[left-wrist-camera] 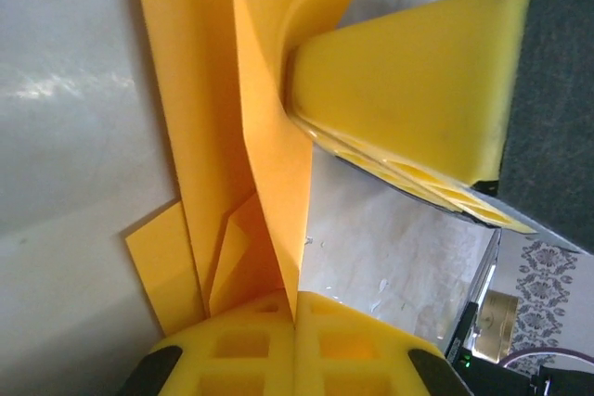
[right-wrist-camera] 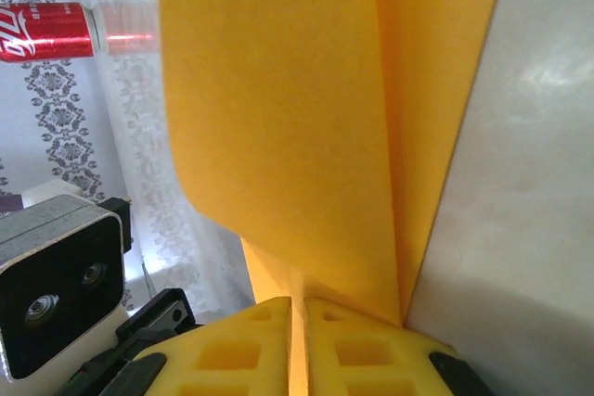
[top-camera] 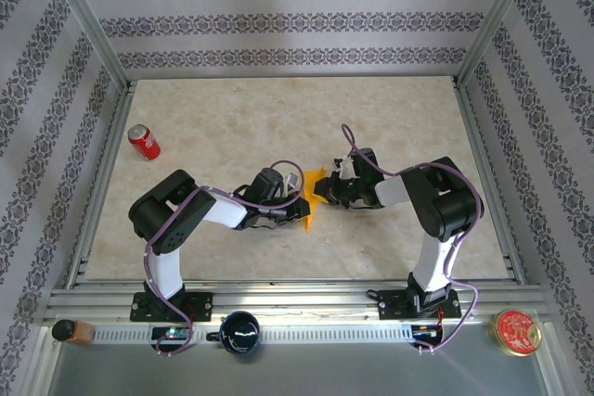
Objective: Fold a paper plane with a square sheet of paper (pick it up from the middle)
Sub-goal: Fold the wing for the fifth time at the center of the table.
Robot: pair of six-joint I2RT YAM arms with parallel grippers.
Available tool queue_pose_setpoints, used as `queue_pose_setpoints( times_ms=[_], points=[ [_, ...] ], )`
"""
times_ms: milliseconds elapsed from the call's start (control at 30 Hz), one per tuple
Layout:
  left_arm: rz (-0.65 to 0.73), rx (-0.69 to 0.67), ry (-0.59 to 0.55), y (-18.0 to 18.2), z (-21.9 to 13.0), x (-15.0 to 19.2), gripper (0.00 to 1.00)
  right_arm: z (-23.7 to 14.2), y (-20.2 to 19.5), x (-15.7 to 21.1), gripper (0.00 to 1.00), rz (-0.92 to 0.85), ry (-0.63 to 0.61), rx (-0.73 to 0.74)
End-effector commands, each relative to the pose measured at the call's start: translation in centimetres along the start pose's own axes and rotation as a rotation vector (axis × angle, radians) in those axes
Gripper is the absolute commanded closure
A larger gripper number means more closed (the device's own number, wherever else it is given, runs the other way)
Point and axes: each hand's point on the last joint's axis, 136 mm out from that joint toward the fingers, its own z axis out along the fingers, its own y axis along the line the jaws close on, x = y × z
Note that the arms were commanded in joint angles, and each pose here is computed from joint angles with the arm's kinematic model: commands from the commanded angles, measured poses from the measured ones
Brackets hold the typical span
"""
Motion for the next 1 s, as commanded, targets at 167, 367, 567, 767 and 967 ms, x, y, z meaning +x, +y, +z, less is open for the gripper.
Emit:
queue_pose_setpoints(
  times_ms=[167, 367, 567, 767, 967],
  points=[
    [-0.135, -0.218, 0.04, 8.2, -1.0, 3.7, 1.0, -3.0, 3.8, -1.0, 0.82, -0.112, -0.058, -0.037],
    [-0.168, -0.182, 0.024, 8.3, -0.8, 3.8, 1.0, -2.3, 3.3, -0.2, 0.85, -0.12, -0.019, -0.04],
    [-0.189, -0.18, 0.027, 8.6, -0.8, 4.1, 1.0, -1.3, 3.5, -0.1, 0.87, -0.131, 0.013, -0.054],
    [-0.197, -0.196, 0.032, 8.8, -0.8, 4.1, 1.0, 0.1, 3.3, -0.3, 0.88, -0.128, 0.053, -0.058],
    [-0.203, -0.216, 0.041, 9.1, -0.8, 4.3, 1.0, 1.2, 2.1, -1.2, 0.88, -0.107, 0.058, -0.027]
  ],
)
